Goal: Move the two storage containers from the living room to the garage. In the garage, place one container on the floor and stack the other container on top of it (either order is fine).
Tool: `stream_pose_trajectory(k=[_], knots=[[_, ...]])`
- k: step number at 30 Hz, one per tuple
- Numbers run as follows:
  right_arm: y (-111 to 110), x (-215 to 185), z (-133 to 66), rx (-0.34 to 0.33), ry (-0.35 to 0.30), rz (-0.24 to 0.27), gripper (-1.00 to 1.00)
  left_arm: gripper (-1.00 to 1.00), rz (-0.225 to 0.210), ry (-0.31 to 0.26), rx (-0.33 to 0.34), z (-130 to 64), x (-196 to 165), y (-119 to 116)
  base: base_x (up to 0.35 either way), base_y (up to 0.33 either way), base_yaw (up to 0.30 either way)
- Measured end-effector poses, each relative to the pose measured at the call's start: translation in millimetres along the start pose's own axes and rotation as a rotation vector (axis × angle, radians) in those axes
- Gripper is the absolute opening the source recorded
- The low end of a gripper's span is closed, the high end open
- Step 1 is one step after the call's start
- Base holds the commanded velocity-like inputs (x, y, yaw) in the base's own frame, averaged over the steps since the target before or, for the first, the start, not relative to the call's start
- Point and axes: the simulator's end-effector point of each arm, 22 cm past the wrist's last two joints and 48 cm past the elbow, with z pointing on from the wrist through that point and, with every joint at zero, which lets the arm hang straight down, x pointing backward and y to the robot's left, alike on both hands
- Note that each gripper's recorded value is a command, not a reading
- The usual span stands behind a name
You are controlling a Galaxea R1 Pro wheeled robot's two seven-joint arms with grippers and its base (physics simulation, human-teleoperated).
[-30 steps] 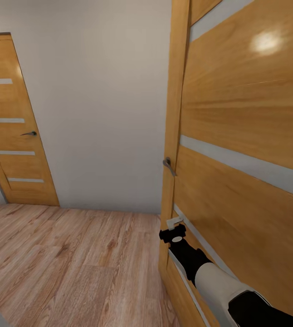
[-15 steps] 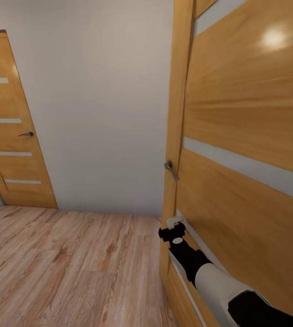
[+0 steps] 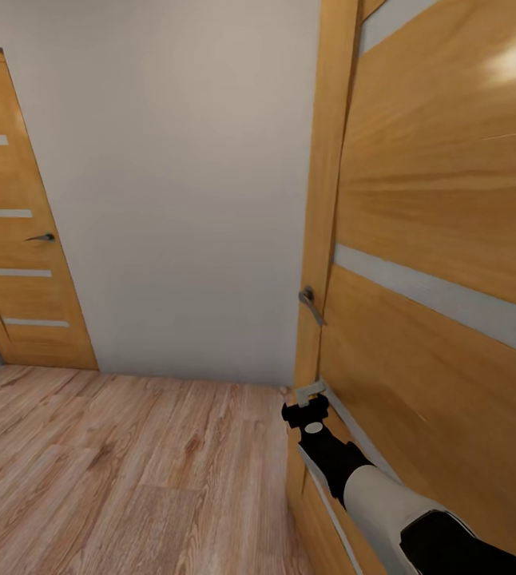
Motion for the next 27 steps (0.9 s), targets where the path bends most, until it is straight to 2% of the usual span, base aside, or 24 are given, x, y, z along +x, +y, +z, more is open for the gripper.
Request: stream_pose_trajectory(k=[5,13,20,24,27], knots=[[-4,2,0.4,0.011,-0.001,-0.004,1.00,1.00,0.000,0.000,0.000,0.0,0,0,0.002,0.000,0.000],[-39,14,4.8,0.066,0.012,-0.015,1.00,1.00,0.000,0.000,0.000,0.0,0,0,0.000,0.000,0.000],[-104,28,8.8,0.175,0.032,-0.004,1.00,1.00,0.000,0.000,0.000,0.0,0,0,0.000,0.000,0.000],[-118,31,9.5,0.188,0.034,-0.011,1.00,1.00,0.000,0.000,0.000,0.0,0,0,0.000,0.000,0.000],[-145,31,10.7,0.225,0.038,-0.004,1.00,1.00,0.000,0.000,0.000,0.0,0,0,0.000,0.000,0.000]])
